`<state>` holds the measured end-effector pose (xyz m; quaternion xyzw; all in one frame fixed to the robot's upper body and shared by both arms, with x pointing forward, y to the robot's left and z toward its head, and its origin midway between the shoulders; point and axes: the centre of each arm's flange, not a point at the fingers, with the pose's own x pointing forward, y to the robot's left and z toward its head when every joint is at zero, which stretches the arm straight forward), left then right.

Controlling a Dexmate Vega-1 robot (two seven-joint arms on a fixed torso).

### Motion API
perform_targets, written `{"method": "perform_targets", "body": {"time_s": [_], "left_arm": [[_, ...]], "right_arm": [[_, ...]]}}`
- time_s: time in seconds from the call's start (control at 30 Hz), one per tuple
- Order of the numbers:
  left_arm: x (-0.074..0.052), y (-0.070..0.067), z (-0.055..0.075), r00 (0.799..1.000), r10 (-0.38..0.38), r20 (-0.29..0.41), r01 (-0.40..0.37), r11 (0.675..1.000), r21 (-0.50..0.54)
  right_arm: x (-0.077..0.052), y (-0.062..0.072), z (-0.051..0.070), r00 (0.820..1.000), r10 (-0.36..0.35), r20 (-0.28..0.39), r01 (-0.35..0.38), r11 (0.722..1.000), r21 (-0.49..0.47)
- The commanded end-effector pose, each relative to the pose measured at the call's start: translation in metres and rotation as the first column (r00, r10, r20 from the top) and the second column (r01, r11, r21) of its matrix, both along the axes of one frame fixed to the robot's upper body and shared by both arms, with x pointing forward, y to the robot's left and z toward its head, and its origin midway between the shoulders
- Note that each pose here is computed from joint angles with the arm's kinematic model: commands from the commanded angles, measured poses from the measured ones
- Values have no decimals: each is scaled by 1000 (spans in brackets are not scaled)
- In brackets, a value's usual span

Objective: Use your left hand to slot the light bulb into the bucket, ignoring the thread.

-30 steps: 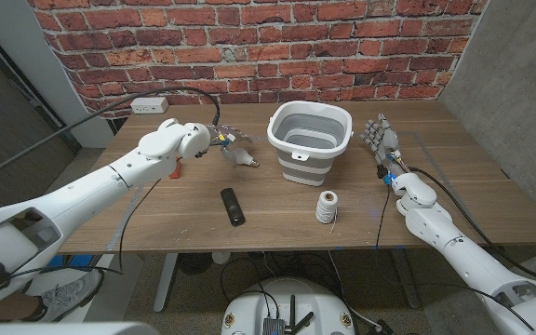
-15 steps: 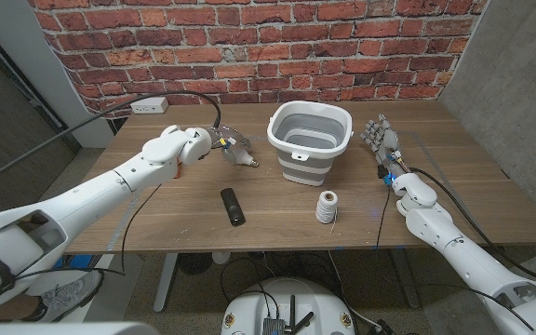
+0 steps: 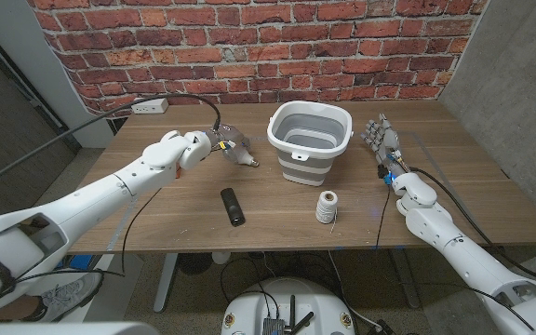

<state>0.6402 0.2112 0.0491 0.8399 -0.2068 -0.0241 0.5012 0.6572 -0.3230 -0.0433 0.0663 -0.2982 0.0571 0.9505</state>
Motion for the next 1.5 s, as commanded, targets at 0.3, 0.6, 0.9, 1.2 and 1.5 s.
{"method": "perform_targets", "body": {"time_s": [0.3,0.6,0.9,1.2,1.5], "left_arm": [[2,0,-2,999,-1,40,1,1000,0],[-9,6,14,997,0,71,-1,1000,3],[-19,7,25,996,21,85,-20,1000,-6],[-33,8,36,993,3,115,-3,1000,4],[-51,6,48,988,-1,153,-2,1000,18]], "right_arm": [[4,-1,2,1000,-3,1,3,1000,3],[5,-1,3,1000,4,-1,-4,1000,-3],[4,-2,3,1000,5,-1,-5,1000,-3],[3,-1,3,1000,3,-2,-3,1000,-4],[3,2,4,1000,7,-1,-7,1000,-7]]}}
